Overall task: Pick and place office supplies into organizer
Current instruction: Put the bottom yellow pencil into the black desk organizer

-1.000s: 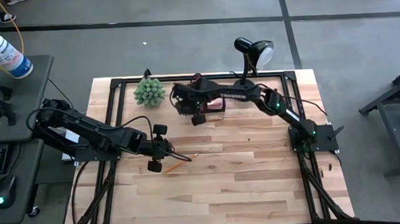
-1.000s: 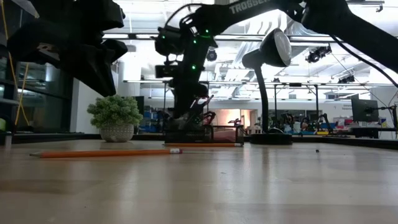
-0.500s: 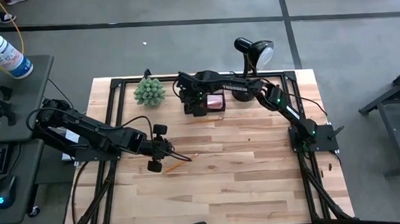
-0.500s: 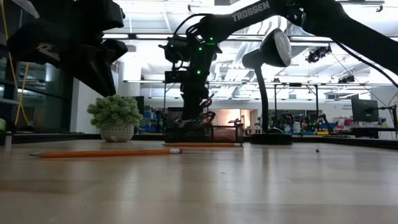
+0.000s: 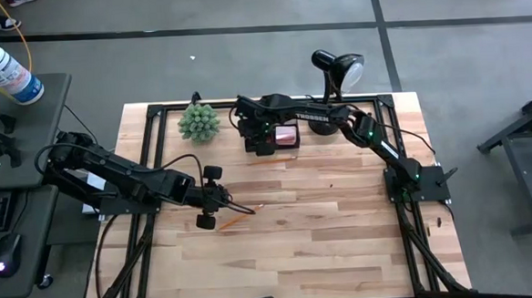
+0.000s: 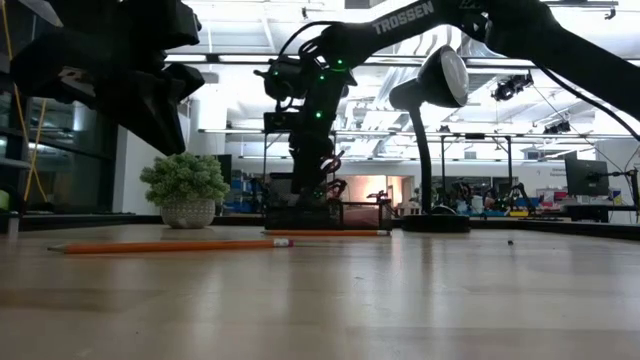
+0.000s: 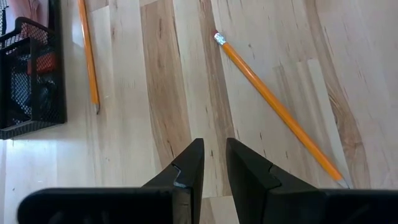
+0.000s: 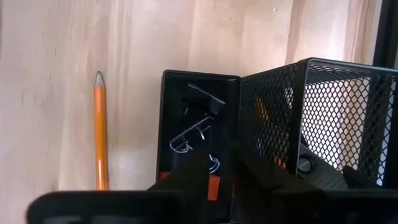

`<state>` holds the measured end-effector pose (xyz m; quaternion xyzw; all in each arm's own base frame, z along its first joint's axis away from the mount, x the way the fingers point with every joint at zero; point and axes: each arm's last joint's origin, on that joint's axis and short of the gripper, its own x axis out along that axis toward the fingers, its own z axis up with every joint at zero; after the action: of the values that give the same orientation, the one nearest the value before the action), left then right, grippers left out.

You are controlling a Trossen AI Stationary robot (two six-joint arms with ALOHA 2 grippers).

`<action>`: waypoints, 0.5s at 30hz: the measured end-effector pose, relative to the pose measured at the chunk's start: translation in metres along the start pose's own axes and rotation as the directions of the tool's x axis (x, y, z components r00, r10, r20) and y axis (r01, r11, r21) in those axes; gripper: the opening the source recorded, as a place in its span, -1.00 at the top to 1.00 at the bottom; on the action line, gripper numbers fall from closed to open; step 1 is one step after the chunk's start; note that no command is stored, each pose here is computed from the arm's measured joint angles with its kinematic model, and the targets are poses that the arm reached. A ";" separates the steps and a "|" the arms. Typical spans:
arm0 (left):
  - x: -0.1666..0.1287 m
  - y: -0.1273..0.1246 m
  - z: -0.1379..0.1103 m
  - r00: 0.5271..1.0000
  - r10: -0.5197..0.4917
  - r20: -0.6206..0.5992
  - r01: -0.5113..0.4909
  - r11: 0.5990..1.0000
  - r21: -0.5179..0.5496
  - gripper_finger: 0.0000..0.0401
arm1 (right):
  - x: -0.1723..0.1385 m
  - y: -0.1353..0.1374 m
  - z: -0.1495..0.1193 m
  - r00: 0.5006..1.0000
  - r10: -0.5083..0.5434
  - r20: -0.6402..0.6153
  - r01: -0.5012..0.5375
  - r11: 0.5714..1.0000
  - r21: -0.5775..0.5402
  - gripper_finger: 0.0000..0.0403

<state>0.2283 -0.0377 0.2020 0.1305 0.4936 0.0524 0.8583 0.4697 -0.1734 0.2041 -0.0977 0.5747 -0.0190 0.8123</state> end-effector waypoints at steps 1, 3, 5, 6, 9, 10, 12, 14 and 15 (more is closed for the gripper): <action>0.000 0.000 0.000 1.000 0.000 0.000 0.000 1.000 0.000 0.71 | 0.000 0.000 0.000 1.000 -0.001 -0.001 0.001 1.000 0.000 0.67; 0.000 0.000 0.000 1.000 0.000 0.000 0.000 1.000 0.000 0.71 | -0.001 0.002 0.001 1.000 0.009 -0.004 -0.009 1.000 -0.005 0.63; 0.000 0.000 0.000 1.000 0.000 -0.001 0.000 1.000 0.001 0.71 | -0.006 0.006 0.002 0.999 0.035 -0.009 -0.035 0.999 -0.012 0.61; 0.000 0.000 0.000 1.000 0.000 -0.001 0.000 1.000 0.000 0.71 | -0.008 0.008 0.004 0.999 0.046 -0.008 -0.046 0.999 -0.016 0.61; 0.000 0.000 0.000 1.000 0.000 -0.001 0.000 1.000 0.001 0.71 | -0.016 0.016 0.010 0.997 0.075 0.001 -0.075 0.997 -0.032 0.61; 0.000 0.000 0.000 1.000 0.000 -0.002 0.000 1.000 0.001 0.71 | -0.019 0.019 0.011 0.997 0.082 -0.008 -0.083 0.996 -0.034 0.62; 0.000 0.000 0.000 1.000 0.001 -0.003 -0.001 1.000 0.001 0.71 | -0.024 0.024 0.012 0.995 0.097 -0.023 -0.098 0.995 -0.025 0.64; 0.000 0.000 0.000 1.000 0.002 -0.003 -0.002 1.000 0.001 0.71 | -0.028 0.028 0.010 0.988 0.142 -0.054 -0.143 0.990 -0.012 0.66; 0.000 0.000 0.000 1.000 0.003 -0.003 -0.003 1.000 0.001 0.71 | -0.030 0.031 0.008 0.983 0.168 -0.074 -0.168 0.986 0.000 0.67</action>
<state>0.2281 -0.0375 0.2018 0.1316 0.4948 0.0535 0.8573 0.4651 -0.1380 0.2290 -0.0507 0.6106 0.0477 0.7888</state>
